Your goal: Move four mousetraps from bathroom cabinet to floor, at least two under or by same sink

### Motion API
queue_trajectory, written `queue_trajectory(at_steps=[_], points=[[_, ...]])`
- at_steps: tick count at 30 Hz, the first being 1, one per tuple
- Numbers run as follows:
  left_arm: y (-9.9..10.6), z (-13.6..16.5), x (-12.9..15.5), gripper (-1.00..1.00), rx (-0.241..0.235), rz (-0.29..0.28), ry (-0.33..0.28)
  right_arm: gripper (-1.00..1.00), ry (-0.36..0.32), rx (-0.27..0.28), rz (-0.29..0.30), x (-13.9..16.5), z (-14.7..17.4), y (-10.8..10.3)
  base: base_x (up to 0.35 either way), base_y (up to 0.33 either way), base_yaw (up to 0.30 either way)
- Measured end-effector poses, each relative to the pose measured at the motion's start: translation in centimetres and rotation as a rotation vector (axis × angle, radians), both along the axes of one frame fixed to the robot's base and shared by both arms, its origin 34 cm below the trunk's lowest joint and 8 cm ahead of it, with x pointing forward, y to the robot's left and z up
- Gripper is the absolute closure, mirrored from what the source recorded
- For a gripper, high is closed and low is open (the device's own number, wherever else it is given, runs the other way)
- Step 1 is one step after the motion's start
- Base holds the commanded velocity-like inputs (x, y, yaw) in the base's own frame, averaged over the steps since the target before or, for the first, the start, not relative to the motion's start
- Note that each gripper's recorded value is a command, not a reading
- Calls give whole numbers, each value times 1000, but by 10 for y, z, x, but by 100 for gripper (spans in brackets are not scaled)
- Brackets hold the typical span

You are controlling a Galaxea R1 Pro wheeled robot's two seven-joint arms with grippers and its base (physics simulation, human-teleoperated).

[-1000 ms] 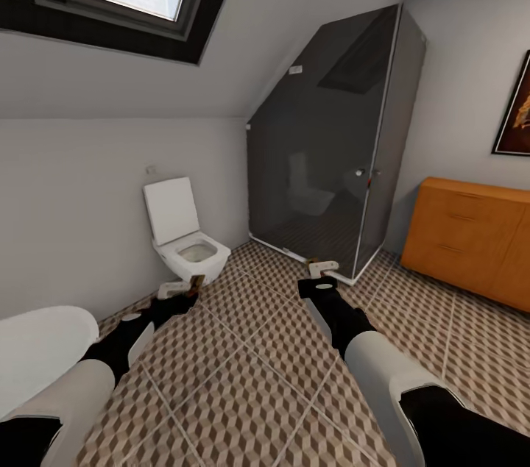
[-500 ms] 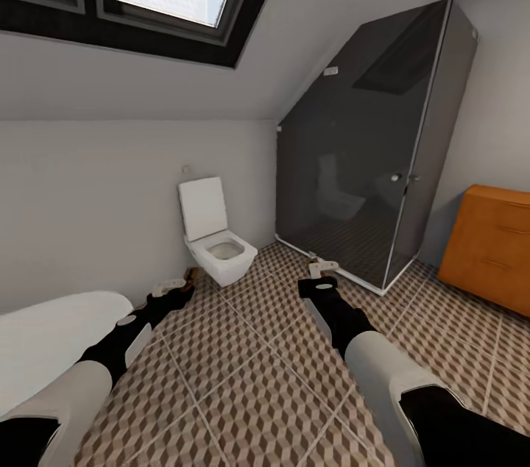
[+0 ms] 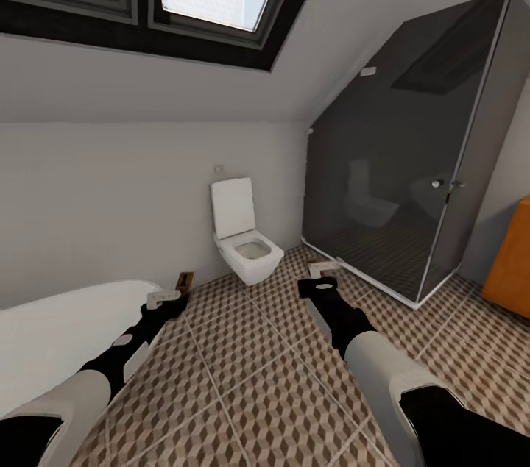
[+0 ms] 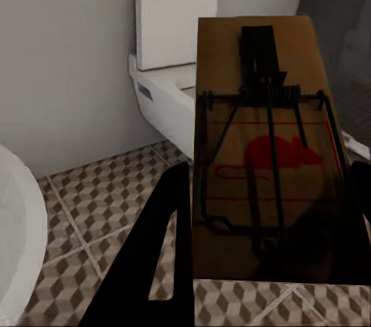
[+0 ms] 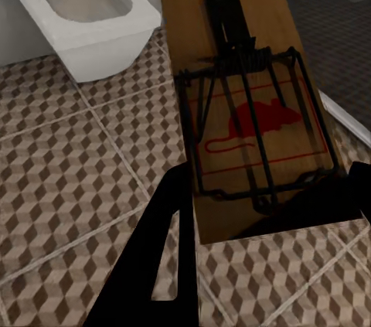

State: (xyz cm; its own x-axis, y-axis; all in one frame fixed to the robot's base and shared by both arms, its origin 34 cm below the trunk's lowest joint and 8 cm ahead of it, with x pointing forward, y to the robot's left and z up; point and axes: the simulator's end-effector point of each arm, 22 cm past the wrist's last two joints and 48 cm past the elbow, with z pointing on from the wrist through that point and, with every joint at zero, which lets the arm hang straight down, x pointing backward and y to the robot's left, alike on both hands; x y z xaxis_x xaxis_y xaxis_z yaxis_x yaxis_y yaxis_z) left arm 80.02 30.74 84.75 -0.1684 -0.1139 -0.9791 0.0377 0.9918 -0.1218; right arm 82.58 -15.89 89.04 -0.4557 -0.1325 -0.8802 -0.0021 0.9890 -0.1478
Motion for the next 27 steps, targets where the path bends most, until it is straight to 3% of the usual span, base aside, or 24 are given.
queue_trajectory(at_steps=[7,27], points=[[3,-13,-6,100,-1,7,31,100,-5,0,-1,0,2,0,0,0,268],[1,-8,-7,100,-3,5,28,100,-16,-3,-3,-1,10,-1,0,0,268]])
